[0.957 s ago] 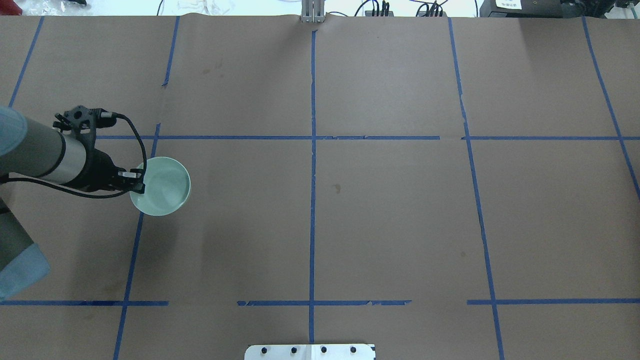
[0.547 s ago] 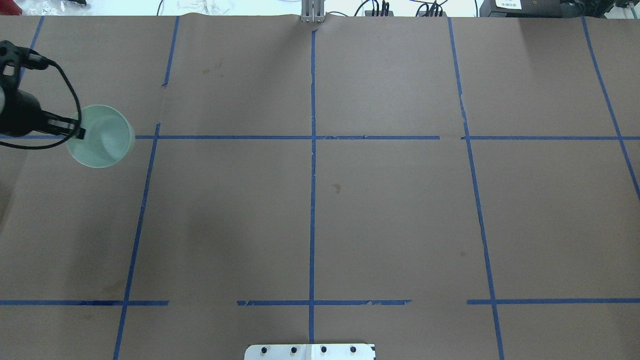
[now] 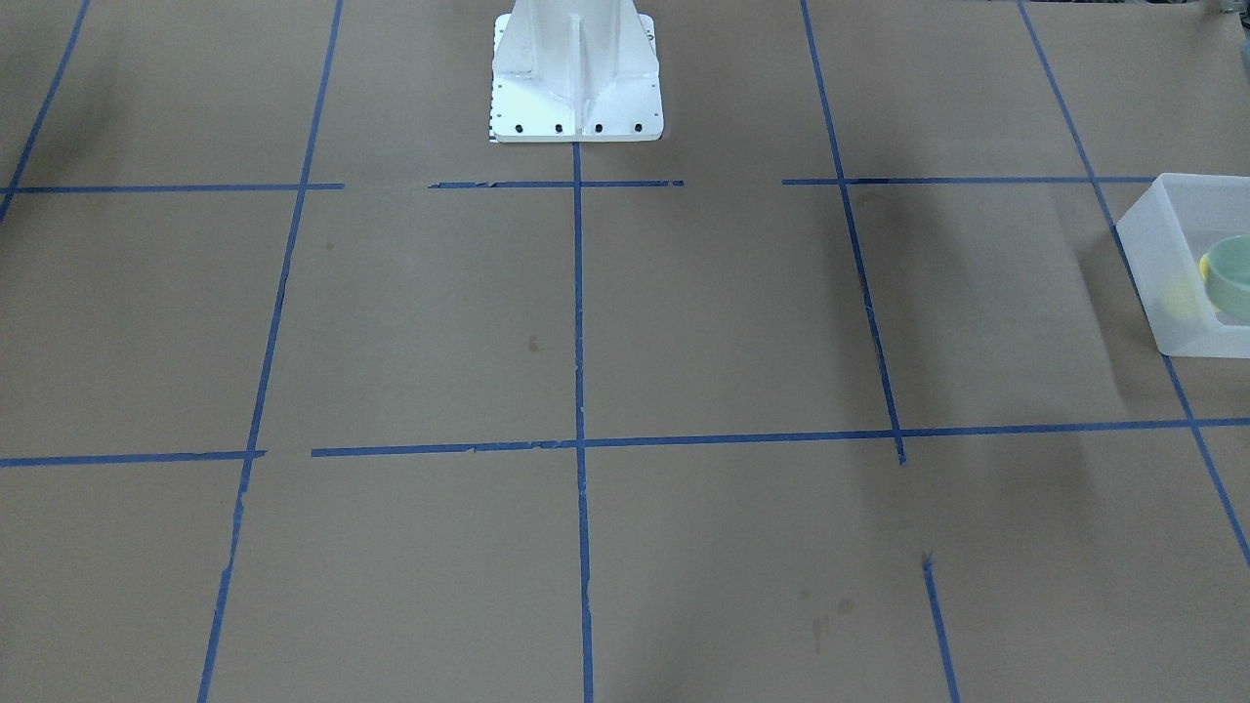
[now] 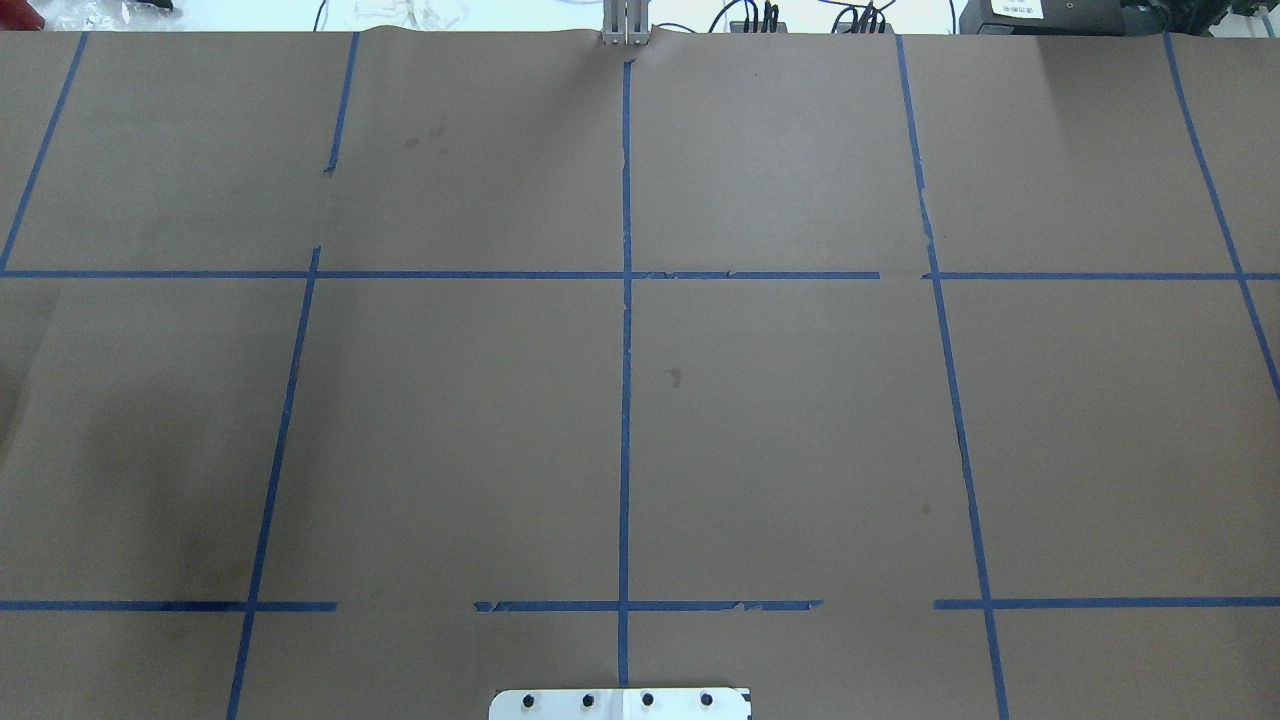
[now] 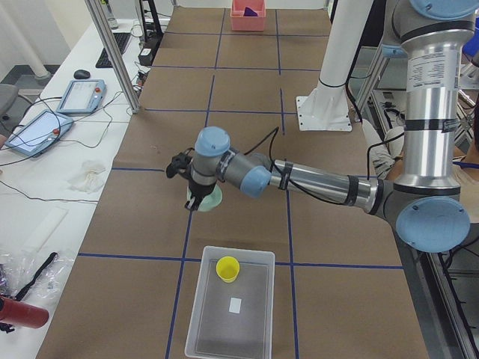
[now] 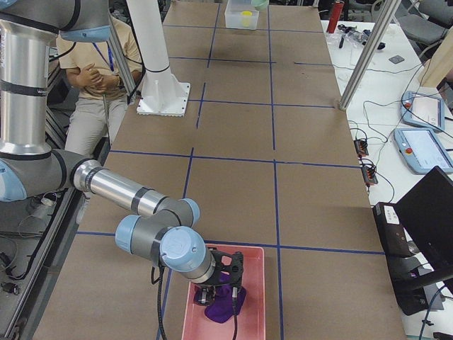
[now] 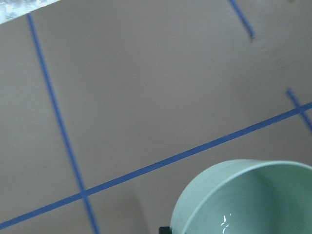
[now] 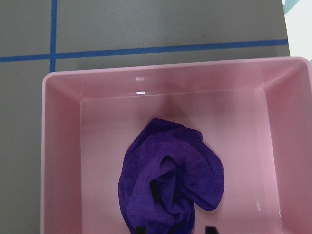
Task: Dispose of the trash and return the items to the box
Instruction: 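Lower the bowl into the clear box while right gripper releases cloth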
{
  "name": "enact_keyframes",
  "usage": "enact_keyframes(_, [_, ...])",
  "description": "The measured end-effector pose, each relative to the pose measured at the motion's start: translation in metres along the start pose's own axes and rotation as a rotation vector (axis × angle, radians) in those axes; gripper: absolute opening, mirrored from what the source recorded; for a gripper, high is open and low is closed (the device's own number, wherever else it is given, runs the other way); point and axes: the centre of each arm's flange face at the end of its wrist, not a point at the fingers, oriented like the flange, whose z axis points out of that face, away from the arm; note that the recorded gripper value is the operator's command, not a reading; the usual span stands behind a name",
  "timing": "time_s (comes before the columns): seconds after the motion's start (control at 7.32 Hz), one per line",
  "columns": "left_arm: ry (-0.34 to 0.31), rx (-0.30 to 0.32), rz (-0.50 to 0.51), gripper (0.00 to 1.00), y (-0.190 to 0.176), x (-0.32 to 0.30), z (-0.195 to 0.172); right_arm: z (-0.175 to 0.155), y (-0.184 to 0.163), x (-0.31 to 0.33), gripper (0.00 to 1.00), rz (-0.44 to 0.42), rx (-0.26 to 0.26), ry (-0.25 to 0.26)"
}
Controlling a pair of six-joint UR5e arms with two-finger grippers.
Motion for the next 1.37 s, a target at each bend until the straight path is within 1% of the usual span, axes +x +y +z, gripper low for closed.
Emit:
enact_keyframes(0.14, [-0.011,-0.026,0.014,0.0,0.043,-0.053,0.007,-0.007,-0.017,-0.007,1.0,-0.021,0.013,0.002])
enact_keyframes(0.27, [-0.013,-0.052,0.017,0.0,0.082,-0.089,0.015,-0.012,-0.037,-0.019,1.0,-0.042,0.023,0.001])
enact_keyframes(0.41, [-0.001,-0.087,0.002,0.0,0.117,-0.11,0.029,-0.018,-0.063,-0.04,1.0,-0.053,0.034,-0.003])
enact_keyframes(0.55, [0.015,-0.123,-0.026,0.0,0.145,-0.121,0.045,-0.027,-0.085,-0.075,1.0,-0.051,0.048,-0.006])
enact_keyframes(0.68, [0.027,-0.149,-0.056,0.0,0.163,-0.127,0.056,-0.038,-0.099,-0.114,1.0,-0.037,0.061,-0.013])
enact_keyframes(0.82, [0.034,-0.163,-0.087,0.0,0.174,-0.13,0.065,-0.048,-0.105,-0.146,1.0,-0.023,0.064,-0.02])
enact_keyframes(0.96, [0.034,-0.164,-0.11,0.0,0.182,-0.133,0.072,-0.057,-0.107,-0.166,1.0,-0.016,0.062,-0.024])
enact_keyframes(1.23, [0.039,-0.152,-0.136,0.0,0.193,-0.134,0.088,-0.064,-0.107,-0.181,1.0,-0.016,0.061,-0.028])
enact_keyframes(1.37, [0.057,-0.152,-0.137,0.19,0.195,-0.131,0.097,-0.064,-0.107,-0.186,1.0,-0.015,0.058,-0.037])
